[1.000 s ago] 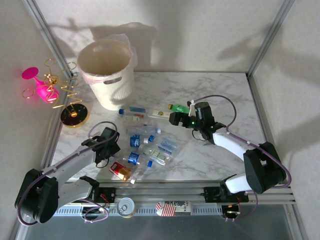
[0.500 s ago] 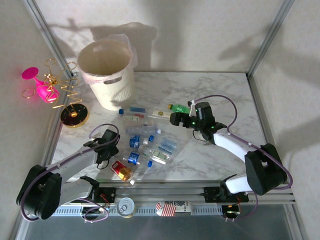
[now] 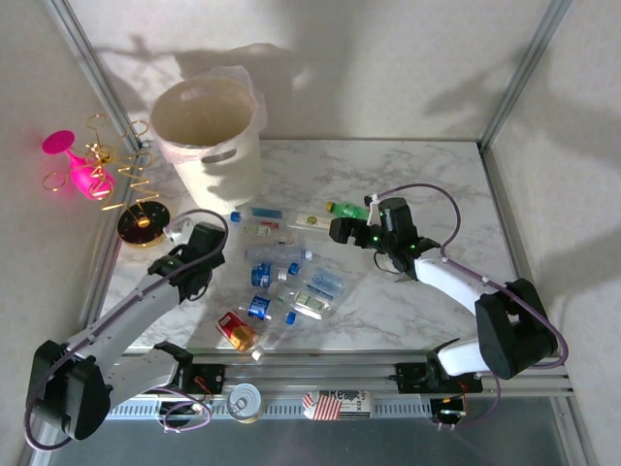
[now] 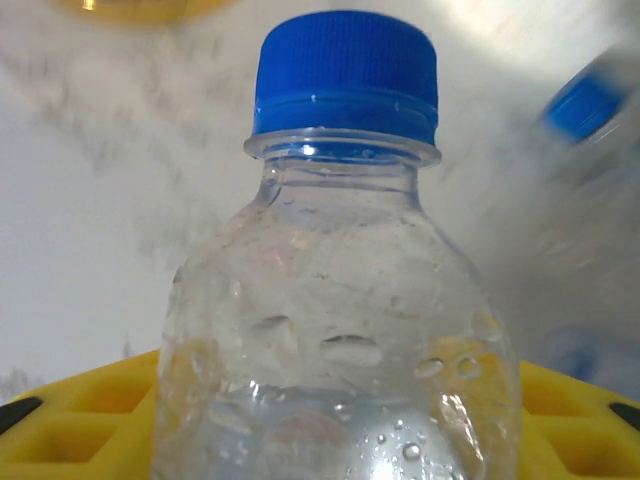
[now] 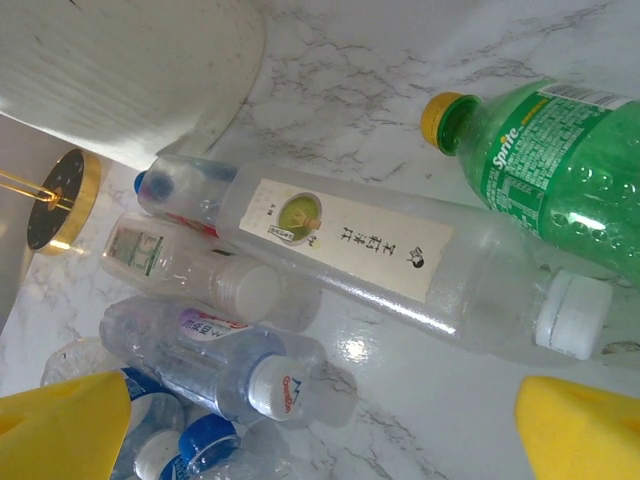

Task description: Put the plastic bottles in the bin

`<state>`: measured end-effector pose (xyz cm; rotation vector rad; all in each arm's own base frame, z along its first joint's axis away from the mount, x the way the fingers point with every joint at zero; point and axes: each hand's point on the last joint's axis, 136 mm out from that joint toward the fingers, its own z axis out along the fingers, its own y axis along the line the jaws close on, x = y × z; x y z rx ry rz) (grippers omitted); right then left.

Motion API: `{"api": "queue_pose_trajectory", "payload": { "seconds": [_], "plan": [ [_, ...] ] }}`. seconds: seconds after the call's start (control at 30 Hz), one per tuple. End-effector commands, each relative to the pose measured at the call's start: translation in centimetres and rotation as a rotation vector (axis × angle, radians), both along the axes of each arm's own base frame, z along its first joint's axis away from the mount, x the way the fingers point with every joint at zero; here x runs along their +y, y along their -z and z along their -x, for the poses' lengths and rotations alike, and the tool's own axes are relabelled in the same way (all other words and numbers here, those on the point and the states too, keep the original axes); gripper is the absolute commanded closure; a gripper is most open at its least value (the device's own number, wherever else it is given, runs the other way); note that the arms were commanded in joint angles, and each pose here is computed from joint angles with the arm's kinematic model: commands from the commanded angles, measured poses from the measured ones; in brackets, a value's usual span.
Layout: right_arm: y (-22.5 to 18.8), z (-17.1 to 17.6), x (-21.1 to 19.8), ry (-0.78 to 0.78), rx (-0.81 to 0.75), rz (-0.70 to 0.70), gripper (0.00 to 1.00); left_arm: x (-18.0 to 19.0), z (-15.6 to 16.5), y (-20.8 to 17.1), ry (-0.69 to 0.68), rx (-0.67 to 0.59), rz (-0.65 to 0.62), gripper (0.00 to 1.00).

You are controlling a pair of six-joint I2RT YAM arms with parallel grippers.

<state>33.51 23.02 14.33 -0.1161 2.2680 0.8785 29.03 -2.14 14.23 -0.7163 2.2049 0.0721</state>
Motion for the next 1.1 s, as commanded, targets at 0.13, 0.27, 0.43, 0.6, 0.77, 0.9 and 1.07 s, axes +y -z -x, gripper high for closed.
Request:
{"api": "queue_pose_trajectory", "payload": {
  "seconds": [0.13,0.27,0.43,0.6,0.77,0.9,1.07],
  "plan": [
    [-2.0,-0.8,1.2,-0.02,-0.027,-0.049,0.01,-4.8,-4.5,-10.6,0.191,-0.298,0.095,0.74],
    [-2.3,-1.1,1.5,-0.02,-0.028,-0.059,0.01,-9.3,-5.8,-14.9,0.326,-0.401,0.132,0.73],
    [-2.6,-1.2,1.8,-0.026,-0.024,-0.082,0.01,-13.2,-7.8,-20.5,0.424,-0.538,0.128,0.72],
    [-2.7,-0.9,2.0,-0.033,-0.021,-0.103,0.01,-13.5,-9.7,-25.8,0.411,-0.722,0.1,0.71],
    [-2.4,-0.3,1.6,-0.023,-0.023,-0.101,0.01,-12.6,-13.0,-28.9,0.372,-0.789,0.061,0.7],
    [-2.3,0.3,1.0,-0.012,-0.026,-0.094,0.01,-9.5,-16.3,-30.4,0.302,-0.821,0.063,0.7],
    [-2.4,1.0,0.1,0.012,-0.042,-0.076,0.01,-4.9,-20.4,-31.1,0.207,-0.83,0.053,0.72]
  ]
}}
